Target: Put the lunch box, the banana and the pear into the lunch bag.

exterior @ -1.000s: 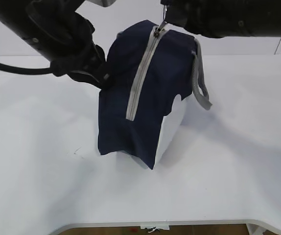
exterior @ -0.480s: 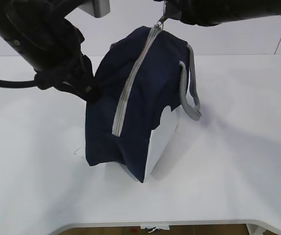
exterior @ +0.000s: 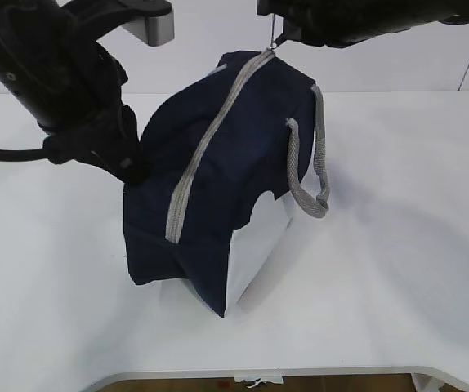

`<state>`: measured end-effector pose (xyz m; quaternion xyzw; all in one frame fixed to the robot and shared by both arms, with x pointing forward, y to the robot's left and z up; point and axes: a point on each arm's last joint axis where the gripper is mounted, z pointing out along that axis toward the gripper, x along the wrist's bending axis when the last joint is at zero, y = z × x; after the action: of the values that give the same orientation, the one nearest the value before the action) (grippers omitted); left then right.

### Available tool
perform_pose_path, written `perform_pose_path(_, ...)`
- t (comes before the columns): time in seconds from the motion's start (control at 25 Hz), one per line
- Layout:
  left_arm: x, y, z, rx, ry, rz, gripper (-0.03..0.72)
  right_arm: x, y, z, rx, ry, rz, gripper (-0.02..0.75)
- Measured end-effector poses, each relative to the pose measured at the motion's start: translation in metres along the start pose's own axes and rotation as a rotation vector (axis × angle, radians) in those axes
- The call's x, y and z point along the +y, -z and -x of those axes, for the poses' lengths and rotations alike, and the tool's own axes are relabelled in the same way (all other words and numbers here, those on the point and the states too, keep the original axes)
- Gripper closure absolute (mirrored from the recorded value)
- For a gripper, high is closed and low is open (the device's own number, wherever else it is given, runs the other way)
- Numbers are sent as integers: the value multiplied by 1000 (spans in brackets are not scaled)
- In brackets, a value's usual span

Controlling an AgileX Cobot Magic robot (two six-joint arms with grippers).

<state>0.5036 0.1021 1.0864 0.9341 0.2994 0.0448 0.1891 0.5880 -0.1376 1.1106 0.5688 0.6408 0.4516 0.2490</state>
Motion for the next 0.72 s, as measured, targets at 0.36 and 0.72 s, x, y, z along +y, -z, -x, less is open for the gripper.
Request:
perform_pose_path(0.36,-2,0,0,0,3,-19,690,-1,-24,9,-35,-40,-40,737)
perform_pose_path(0.72,15,35,1,11,127,31,532,-5,-23,10,-45,-96,-89,737)
